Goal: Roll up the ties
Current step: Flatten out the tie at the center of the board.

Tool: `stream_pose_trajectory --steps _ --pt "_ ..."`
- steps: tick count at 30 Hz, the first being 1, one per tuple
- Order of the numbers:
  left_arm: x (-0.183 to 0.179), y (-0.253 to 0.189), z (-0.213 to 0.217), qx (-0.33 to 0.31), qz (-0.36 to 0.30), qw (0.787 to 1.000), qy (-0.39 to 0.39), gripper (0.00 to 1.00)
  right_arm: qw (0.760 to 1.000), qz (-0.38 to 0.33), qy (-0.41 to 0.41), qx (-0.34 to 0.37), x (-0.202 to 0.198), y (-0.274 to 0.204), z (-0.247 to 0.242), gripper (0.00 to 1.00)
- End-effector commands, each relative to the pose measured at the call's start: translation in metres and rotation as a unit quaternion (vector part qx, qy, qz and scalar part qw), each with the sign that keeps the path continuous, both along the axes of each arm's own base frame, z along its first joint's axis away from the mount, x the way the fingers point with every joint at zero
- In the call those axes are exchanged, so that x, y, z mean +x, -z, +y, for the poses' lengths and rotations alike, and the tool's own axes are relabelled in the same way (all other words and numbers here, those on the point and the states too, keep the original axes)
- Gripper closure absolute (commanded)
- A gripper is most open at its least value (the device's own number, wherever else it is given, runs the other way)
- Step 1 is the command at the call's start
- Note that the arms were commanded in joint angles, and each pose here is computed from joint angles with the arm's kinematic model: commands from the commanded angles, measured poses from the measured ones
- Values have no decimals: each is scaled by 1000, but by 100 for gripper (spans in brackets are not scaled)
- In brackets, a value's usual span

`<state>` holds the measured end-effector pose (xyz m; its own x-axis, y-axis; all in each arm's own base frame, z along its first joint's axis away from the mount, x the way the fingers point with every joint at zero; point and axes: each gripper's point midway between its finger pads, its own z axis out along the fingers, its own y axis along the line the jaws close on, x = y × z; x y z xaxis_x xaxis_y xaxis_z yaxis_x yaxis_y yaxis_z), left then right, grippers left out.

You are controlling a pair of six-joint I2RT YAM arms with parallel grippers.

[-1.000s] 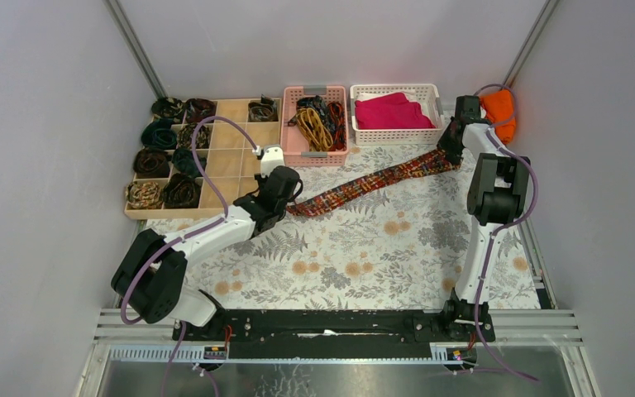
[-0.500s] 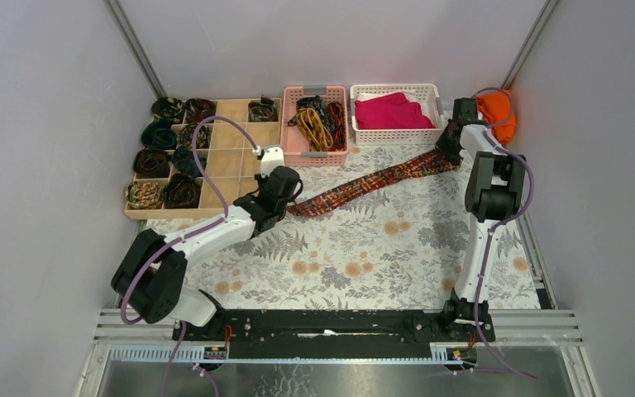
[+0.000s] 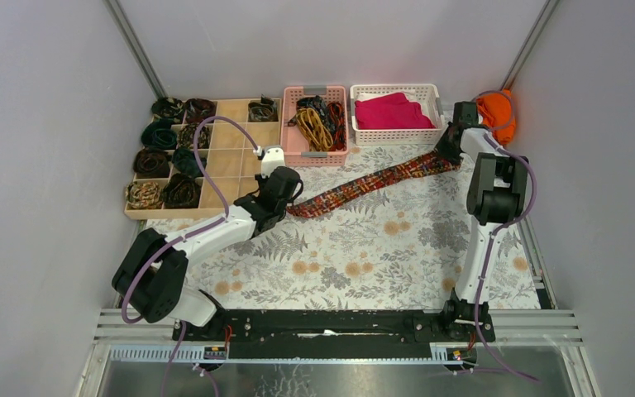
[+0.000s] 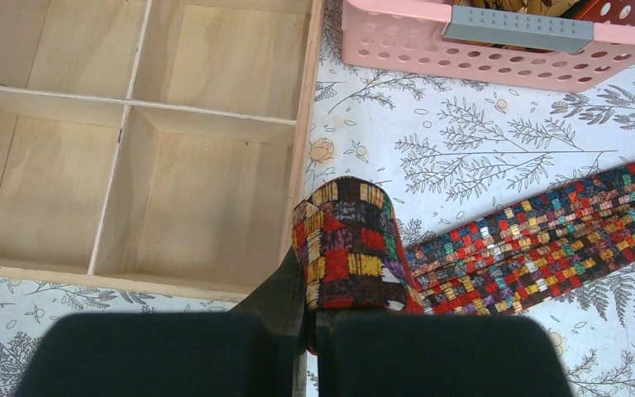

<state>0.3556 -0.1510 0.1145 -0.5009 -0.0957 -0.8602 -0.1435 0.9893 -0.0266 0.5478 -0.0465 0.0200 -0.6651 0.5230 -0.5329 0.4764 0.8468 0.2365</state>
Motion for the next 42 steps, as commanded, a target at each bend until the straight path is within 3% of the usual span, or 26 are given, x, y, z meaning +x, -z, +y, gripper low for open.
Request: stream_pose_trajectory --steps 1,8,17,20,25,31,35,42 --pt "1 1 6 14 2 1000 -9 100 999 -43 7 -16 -6 -53 -1 100" --pt "0 -1 7 14 2 1000 -8 100 998 -38 15 -43 -26 -60 -10 100" --pt "-5 0 11 14 3 1000 -11 100 997 20 27 -66 -36 -28 -20 100" --pt "-5 -1 11 15 2 1000 -11 100 998 24 21 -60 -33 -24 -18 71" --pt "-5 2 12 18 5 1000 -12 100 998 2 24 -52 -32 -36 -15 50" --pt "-5 3 11 17 8 1000 -11 100 999 6 22 -47 -43 -44 -12 45" --pt "-4 3 10 15 8 1000 -10 100 1000 26 7 -13 -56 -29 2 45" --pt "-4 4 8 13 9 1000 -7 100 998 51 15 -15 -64 -6 0 43"
